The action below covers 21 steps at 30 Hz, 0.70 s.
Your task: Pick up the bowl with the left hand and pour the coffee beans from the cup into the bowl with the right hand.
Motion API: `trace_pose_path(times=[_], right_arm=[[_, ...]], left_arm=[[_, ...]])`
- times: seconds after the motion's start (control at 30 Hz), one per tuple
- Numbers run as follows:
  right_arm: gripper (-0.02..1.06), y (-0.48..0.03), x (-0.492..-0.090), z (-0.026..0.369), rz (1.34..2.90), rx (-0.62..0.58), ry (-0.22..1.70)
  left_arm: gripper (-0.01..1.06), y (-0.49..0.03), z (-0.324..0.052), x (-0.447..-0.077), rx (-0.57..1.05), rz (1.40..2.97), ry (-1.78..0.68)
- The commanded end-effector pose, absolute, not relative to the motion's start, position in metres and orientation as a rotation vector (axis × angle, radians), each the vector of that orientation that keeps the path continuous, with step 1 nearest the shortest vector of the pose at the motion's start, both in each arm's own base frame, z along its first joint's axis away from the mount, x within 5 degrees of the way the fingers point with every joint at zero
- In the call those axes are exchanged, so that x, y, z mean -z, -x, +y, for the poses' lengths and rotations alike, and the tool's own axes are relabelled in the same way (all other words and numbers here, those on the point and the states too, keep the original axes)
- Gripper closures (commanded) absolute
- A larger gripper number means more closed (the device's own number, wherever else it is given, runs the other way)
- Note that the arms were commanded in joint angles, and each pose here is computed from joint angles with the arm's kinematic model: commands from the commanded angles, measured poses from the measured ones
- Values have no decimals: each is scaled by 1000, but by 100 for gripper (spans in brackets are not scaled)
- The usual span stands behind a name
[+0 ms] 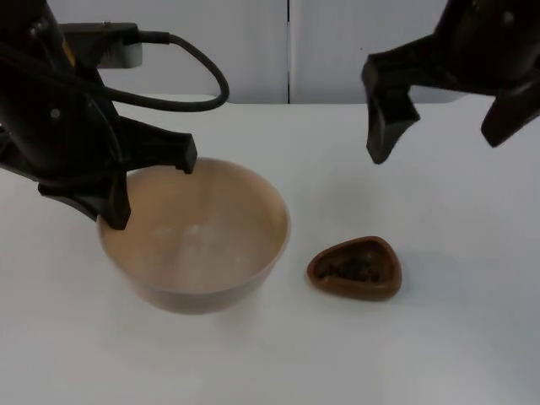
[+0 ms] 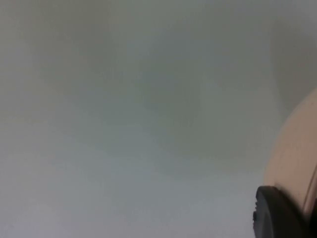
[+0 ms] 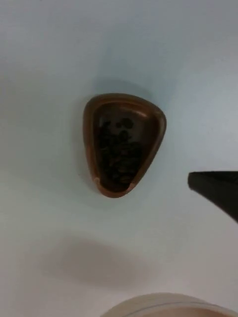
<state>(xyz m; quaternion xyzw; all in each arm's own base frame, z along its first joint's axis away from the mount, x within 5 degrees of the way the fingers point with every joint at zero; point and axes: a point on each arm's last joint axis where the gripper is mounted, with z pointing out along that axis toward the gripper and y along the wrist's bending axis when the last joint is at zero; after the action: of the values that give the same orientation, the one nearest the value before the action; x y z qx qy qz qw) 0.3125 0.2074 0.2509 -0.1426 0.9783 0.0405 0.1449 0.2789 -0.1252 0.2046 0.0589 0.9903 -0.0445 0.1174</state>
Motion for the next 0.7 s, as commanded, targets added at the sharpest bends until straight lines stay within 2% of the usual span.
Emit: trace_pose_path(times=[0.0,0.07,0.3,0.4,0.67], right_arm=[[1,-315,-247,210,2818,-101,396],[2,-319,-236,210,2839,-62,376],[2,-325,-219,214,2868,-50,309],[3,-330,-207,215,2882,-1,284],[7,-336,-199,219,2850,-22,290]], left_arm=[[105,-279,-125,-208,151,2883,-145],[105,-279,-125,-208,152,2882,-145],[105,-279,-125,-208,152,2882,-143],[105,-279,-125,-208,155,2883,-141],[105,-279,-125,-208,157,2884,-139]])
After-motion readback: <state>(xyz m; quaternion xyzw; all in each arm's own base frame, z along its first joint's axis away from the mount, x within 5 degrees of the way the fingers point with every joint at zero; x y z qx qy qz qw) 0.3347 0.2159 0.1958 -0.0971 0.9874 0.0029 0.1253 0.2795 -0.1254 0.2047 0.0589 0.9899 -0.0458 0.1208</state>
